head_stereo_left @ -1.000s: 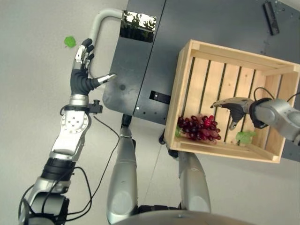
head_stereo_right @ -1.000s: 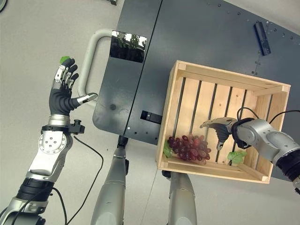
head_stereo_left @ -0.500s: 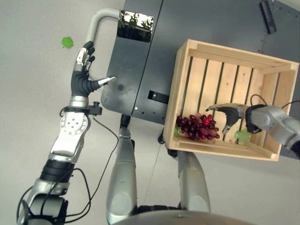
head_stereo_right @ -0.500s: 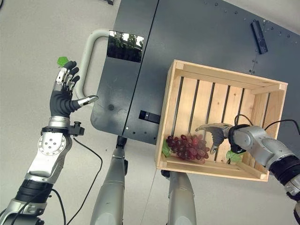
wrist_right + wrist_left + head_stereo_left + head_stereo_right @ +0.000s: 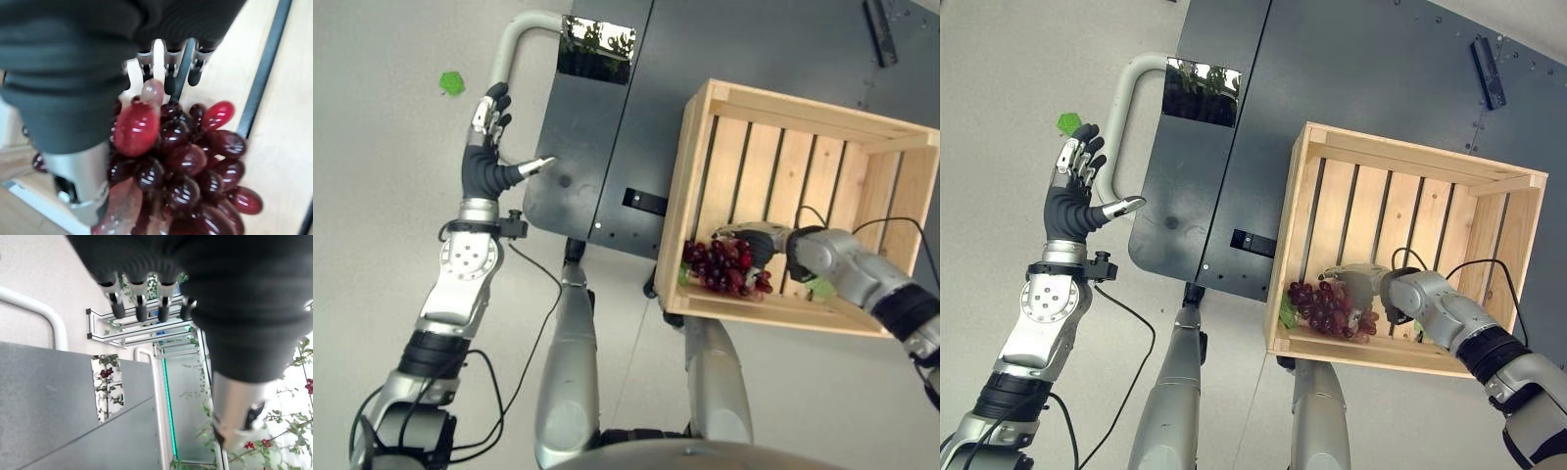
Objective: Pick up the fruits from the basket on one side to the basket on the other side
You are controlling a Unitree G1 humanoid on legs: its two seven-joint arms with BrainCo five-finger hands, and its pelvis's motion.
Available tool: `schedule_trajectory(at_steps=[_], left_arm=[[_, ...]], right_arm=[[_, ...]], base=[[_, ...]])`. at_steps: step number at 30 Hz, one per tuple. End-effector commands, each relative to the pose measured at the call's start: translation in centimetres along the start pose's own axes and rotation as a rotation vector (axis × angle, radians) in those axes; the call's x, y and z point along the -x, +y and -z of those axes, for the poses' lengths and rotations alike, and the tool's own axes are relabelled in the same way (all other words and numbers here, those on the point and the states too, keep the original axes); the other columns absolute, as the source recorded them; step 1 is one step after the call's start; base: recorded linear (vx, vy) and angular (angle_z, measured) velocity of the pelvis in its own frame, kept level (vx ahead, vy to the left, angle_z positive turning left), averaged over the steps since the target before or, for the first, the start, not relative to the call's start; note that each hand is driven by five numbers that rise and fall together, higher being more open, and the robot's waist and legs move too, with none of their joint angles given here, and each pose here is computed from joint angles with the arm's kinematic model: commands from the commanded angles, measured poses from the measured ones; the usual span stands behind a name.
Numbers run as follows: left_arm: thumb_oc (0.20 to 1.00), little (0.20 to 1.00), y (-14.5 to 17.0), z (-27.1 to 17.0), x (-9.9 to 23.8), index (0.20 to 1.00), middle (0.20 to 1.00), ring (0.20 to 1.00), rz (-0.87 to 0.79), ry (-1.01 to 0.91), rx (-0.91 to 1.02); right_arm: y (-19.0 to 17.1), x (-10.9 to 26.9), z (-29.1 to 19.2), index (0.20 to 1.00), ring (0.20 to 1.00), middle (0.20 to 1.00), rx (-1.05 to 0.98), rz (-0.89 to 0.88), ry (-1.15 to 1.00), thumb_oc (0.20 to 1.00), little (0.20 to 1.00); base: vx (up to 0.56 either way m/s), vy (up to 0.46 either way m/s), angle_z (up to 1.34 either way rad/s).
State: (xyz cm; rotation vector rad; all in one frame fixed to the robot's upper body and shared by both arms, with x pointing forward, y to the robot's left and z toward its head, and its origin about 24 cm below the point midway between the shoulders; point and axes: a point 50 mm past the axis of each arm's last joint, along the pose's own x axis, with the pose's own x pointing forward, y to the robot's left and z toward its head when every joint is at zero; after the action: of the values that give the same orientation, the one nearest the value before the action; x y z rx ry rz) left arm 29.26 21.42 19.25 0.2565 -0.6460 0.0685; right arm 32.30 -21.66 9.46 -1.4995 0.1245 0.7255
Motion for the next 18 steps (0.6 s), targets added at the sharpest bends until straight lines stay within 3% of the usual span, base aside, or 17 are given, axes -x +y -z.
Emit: schedule_trajectory(at_steps=[1, 5, 6, 7, 8, 18], left_arm=[[1.000, 1.000, -0.76, -2.31, -0.39, 1.000, 1.000, 1.000, -0.018, -0.125, 0.045], [1.000, 1.000, -0.80, -2.29, -0.40, 1.000, 1.000, 1.000, -0.018, -0.123, 0.049], [1.000, 1.000, -0.84, -2.29, -0.39, 1.000, 1.000, 1.000, -0.017, -0.124, 0.050], [1.000, 1.000, -0.84, -2.29, -0.39, 1.000, 1.000, 1.000, -0.017, -0.124, 0.050], [1.000, 1.000, -0.90, -2.31, -0.44, 1.000, 1.000, 1.000, -0.015, -0.125, 0.049], [1.000, 1.000, -0.85, -2.12, -0.31, 1.000, 1.000, 1.000, -0.013, -0.114, 0.050]], right_arm=[[-0.02, -0.02, 0.57, 1.000, 1.000, 1.000, 0.047, -0.003, 0.049, 1.000, 1.000], [0.18, 0.07, 0.99, 1.000, 1.000, 1.000, 0.026, -0.001, 0.067, 1.000, 1.000], [0.19, 0.07, 1.07, 0.878, 0.878, 0.878, 0.026, -0.003, 0.070, 0.878, 0.878], [0.19, 0.07, 1.07, 0.696, 0.696, 0.696, 0.026, -0.003, 0.070, 0.696, 0.696], [0.15, 0.08, 1.19, 0.200, 0.200, 0.200, 0.026, -0.004, 0.076, 0.200, 0.200], [-0.69, 0.16, 1.22, 0.200, 0.200, 0.200, 0.027, 0.023, 0.080, 0.200, 0.200]], base=[[0.00, 0.000, 0.00], [0.00, 0.000, 0.00], [0.00, 0.000, 0.00], [0.00, 0.000, 0.00], [0.00, 0.000, 0.00], [0.00, 0.000, 0.00]])
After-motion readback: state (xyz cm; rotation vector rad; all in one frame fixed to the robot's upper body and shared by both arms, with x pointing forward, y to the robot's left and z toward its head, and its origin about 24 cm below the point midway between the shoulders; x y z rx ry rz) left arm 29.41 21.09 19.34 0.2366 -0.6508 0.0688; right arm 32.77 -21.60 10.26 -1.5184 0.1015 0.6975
